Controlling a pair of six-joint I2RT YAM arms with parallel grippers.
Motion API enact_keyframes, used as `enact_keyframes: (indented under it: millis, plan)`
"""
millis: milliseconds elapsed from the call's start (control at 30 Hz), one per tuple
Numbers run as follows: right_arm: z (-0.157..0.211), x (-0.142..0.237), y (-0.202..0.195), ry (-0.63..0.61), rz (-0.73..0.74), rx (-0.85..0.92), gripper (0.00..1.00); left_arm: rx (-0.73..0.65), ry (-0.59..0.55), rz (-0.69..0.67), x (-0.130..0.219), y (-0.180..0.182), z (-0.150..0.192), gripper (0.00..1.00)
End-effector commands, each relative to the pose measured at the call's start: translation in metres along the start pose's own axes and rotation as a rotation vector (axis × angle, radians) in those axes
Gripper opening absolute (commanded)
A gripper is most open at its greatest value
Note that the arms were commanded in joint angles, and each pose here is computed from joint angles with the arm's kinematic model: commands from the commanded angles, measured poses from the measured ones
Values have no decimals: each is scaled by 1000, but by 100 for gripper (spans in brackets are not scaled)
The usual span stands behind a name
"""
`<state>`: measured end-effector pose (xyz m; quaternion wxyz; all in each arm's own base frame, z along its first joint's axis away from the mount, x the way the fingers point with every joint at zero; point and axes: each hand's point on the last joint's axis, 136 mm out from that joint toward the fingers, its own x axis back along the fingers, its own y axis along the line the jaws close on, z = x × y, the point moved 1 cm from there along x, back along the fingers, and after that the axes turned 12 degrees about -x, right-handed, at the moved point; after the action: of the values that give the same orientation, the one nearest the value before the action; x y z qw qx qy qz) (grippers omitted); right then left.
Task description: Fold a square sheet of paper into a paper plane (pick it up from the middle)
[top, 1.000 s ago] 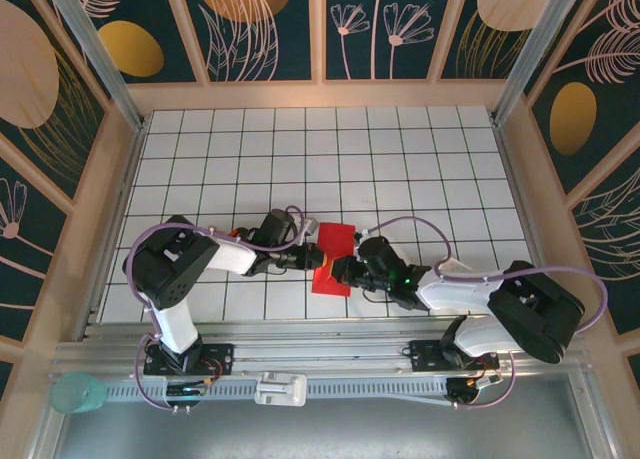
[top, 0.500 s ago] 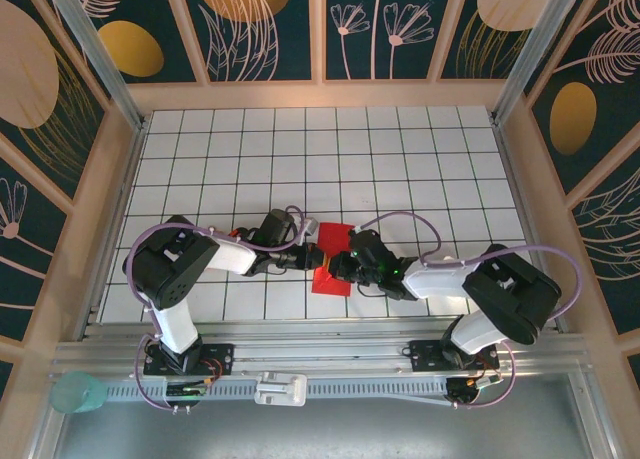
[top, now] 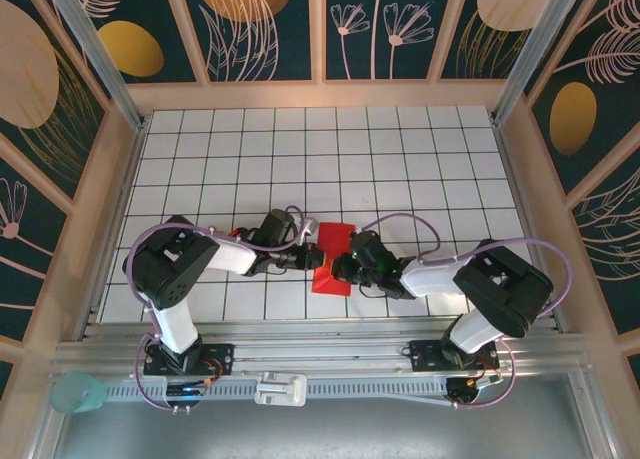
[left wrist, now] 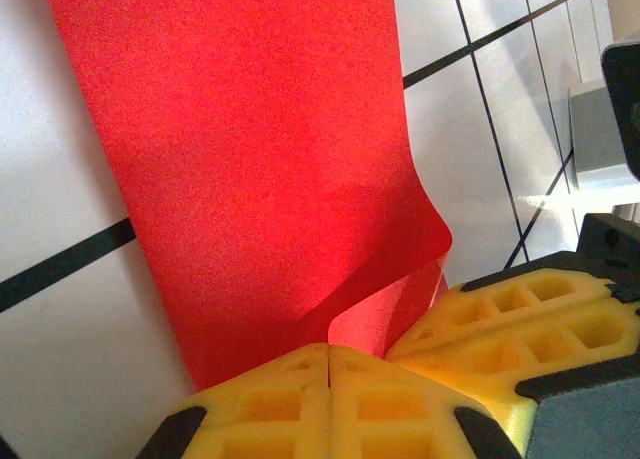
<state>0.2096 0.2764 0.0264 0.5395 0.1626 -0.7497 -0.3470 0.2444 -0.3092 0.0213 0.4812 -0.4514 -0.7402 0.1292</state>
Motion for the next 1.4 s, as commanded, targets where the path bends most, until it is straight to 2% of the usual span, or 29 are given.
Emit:
enact_keyframes:
  millis: [0, 300, 667, 800, 900, 1067, 1167, 1267, 1367]
  plan:
    - [0, -3, -17, -10, 42, -5, 2, 59, 114, -180, -6, 42, 42, 0]
    - [4, -3, -29, 2, 74, -13, 2, 41, 97, -177, -3, 36, 30, 1]
    - [10, -2, -42, 12, 100, -18, 1, -3, -32, -182, 31, 5, -11, 44]
    - [9, -2, -41, 12, 100, -17, 1, 23, -80, -169, 51, -7, -9, 51]
    - [9, -2, -42, 11, 103, -15, 1, 63, -85, -92, 61, -21, 8, 44]
    - [9, -3, -42, 12, 107, -12, 1, 61, -33, 8, 61, -43, 37, 16]
    - [9, -3, -42, 10, 109, -11, 1, 35, 8, 53, 51, -55, 41, 5]
    - [9, -3, -41, 11, 107, -12, 1, 23, 22, 68, 41, -59, 38, 0]
    - [8, -3, -41, 11, 110, -10, 1, 18, 47, 70, 32, -59, 39, 0]
